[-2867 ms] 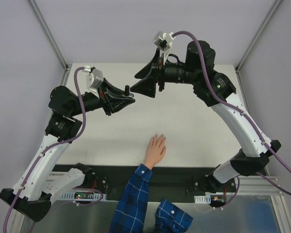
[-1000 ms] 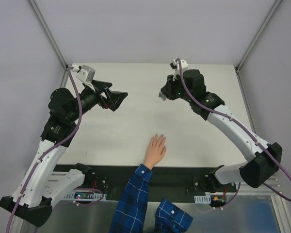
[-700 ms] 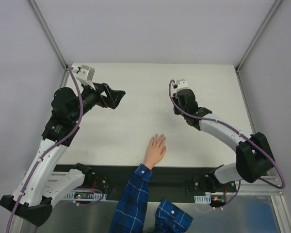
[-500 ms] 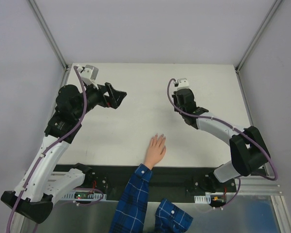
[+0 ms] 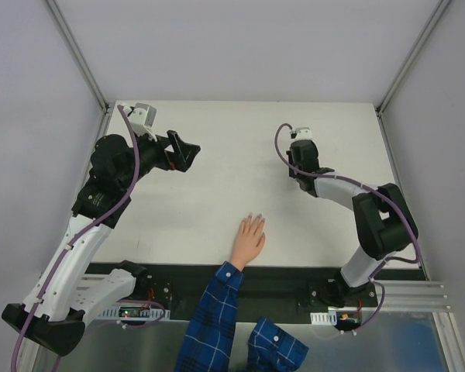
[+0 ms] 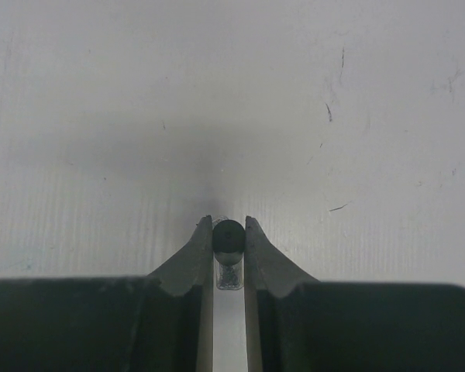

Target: Paint the nails

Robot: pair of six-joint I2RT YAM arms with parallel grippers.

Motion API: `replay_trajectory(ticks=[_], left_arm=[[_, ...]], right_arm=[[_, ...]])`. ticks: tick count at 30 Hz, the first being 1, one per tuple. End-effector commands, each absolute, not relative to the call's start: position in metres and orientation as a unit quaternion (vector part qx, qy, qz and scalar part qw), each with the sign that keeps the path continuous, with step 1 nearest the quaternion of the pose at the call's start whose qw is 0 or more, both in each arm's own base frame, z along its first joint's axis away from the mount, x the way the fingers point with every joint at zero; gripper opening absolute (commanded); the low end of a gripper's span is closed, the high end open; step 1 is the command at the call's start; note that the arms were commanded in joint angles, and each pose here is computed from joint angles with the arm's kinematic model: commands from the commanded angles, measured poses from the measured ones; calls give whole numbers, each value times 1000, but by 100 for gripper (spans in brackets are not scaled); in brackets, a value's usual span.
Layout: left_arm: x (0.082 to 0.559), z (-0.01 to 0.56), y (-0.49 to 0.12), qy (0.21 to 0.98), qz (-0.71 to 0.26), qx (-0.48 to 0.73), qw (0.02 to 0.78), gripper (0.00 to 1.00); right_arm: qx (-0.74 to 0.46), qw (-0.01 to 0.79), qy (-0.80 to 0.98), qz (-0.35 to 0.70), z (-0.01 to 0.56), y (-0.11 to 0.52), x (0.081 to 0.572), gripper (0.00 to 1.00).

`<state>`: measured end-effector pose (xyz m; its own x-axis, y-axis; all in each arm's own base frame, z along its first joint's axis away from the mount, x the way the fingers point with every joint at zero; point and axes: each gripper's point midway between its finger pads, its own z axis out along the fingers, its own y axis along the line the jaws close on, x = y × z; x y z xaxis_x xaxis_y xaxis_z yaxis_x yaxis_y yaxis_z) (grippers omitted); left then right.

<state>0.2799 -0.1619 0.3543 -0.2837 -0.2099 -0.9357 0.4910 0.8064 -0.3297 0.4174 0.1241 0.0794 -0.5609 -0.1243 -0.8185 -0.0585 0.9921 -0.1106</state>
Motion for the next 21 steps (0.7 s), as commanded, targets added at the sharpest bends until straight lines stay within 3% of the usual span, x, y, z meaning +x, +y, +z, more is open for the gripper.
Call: replay_trajectory(ticks=[1, 14, 21], left_arm=[[283, 376, -155, 728, -288, 84, 617, 99], [289, 382, -156, 727, -291, 77, 617, 99], [290, 382, -157, 728, -295, 71, 615, 99]], right_arm=[[-43, 481, 876, -19, 87, 128, 436, 1], [-46, 459, 887, -8, 77, 134, 461, 10], [-52, 453, 890, -10, 76, 135, 463, 32]])
